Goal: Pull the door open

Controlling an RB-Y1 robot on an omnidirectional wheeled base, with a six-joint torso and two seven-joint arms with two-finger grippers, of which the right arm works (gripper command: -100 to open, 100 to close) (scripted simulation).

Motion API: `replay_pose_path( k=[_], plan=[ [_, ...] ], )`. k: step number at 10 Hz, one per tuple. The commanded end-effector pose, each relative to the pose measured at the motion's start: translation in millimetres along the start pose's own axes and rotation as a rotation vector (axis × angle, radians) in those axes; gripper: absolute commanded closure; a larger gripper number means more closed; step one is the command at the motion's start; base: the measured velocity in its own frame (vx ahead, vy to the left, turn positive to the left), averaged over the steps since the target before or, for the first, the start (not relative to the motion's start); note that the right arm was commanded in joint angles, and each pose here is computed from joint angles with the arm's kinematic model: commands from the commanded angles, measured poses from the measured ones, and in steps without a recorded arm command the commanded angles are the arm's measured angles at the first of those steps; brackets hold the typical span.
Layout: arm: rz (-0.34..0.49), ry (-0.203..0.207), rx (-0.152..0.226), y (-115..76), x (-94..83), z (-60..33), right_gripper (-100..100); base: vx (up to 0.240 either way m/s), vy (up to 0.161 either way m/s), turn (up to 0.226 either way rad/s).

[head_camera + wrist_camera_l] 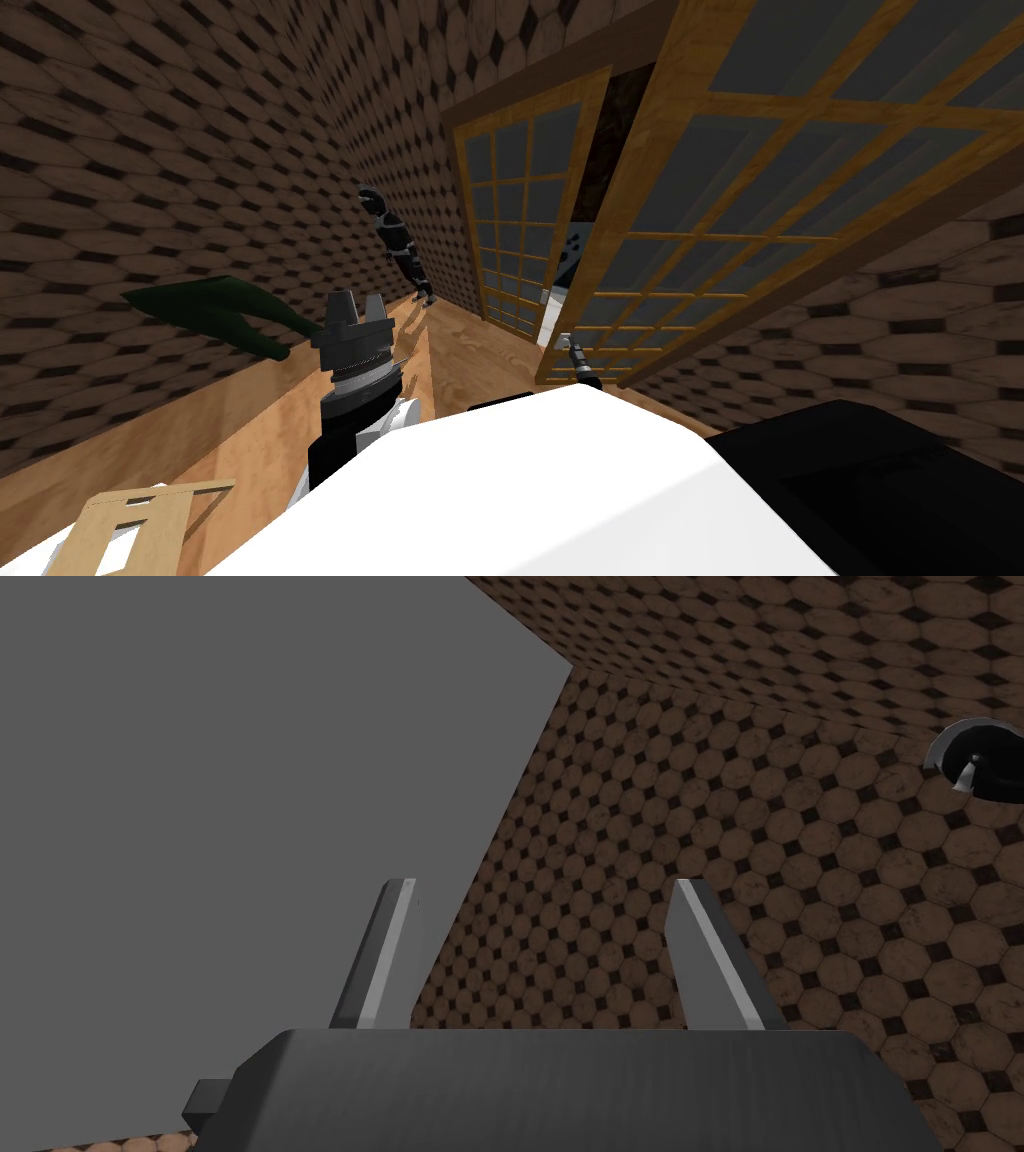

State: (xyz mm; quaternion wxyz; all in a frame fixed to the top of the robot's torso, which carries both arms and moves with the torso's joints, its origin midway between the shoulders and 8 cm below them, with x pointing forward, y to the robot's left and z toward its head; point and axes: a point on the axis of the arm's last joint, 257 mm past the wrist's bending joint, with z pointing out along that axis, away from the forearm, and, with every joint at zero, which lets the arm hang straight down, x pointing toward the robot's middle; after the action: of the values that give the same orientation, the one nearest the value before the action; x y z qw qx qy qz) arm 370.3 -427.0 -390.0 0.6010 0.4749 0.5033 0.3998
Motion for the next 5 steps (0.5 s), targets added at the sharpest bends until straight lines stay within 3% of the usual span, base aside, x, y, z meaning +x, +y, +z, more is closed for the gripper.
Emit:
replay_pose_path(
  k=[1, 5],
  plan=[
    [0.048, 0.002, -0.001, 0.3, 4.1, 1.0, 100, -0.041, -0.023, 0.032],
    [0.179, -0.015, 0.001, 0.2, 3.6, 5.4, 100, -0.038, -0.015, 0.057]
  ],
)
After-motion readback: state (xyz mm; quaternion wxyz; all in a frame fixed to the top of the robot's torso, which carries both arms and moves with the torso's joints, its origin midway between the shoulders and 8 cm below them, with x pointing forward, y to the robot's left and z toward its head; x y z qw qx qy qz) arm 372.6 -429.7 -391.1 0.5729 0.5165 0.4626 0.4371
